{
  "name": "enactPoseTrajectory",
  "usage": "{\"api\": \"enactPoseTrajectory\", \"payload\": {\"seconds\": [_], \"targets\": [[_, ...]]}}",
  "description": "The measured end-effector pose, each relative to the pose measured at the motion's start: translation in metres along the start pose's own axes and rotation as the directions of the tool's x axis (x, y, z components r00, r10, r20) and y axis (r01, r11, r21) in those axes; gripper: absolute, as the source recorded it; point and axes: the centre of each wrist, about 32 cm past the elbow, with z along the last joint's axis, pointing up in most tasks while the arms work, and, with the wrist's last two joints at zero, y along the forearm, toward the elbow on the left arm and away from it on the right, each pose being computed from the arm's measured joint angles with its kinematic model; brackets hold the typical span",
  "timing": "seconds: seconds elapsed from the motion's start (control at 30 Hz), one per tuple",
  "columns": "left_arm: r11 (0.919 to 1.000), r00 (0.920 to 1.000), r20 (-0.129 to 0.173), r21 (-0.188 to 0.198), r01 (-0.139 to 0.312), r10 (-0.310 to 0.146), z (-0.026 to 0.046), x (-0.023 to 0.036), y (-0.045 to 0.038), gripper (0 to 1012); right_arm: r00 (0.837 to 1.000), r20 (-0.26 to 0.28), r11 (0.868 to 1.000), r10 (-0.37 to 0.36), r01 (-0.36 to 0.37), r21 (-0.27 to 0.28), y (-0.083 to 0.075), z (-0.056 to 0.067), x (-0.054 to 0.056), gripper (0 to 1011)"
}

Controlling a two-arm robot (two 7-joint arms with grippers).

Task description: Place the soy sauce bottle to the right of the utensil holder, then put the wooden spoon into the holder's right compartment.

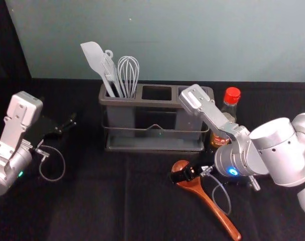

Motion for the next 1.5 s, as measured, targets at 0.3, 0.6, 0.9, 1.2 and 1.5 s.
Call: {"api": "enactPoseTrajectory", "payload": {"seconds": [0.3, 0.6, 0.9, 1.2, 1.5], "targets": [[1.0, 1.0, 0.0, 0.0, 0.0, 0.0, 0.0, 0.0, 0.0, 1005, 1.0, -0.016, 1.0, 0.006, -0.006, -0.019, 0.009, 0.0, 0.001, 1003], [1.0, 1.0, 0.0, 0.0, 0.0, 0.0, 0.0, 0.0, 0.0, 1005, 1.0, -0.021, 1.0, 0.002, -0.003, -0.026, 0.013, 0.0, 0.001, 1003], [1.0, 1.0, 0.0, 0.0, 0.0, 0.0, 0.0, 0.0, 0.0, 1005, 1.0, -0.021, 1.0, -0.004, 0.003, -0.029, 0.015, 0.0, -0.001, 1003], [1.0, 1.0, 0.0, 0.0, 0.0, 0.0, 0.0, 0.0, 0.0, 1005, 1.0, -0.019, 0.999, -0.011, 0.011, -0.038, 0.017, 0.0, -0.002, 1003], [1.0, 1.0, 0.0, 0.0, 0.0, 0.0, 0.0, 0.0, 0.0, 1005, 1.0, -0.02, 0.999, -0.01, 0.009, -0.037, 0.017, 0.0, -0.002, 1002]]}}
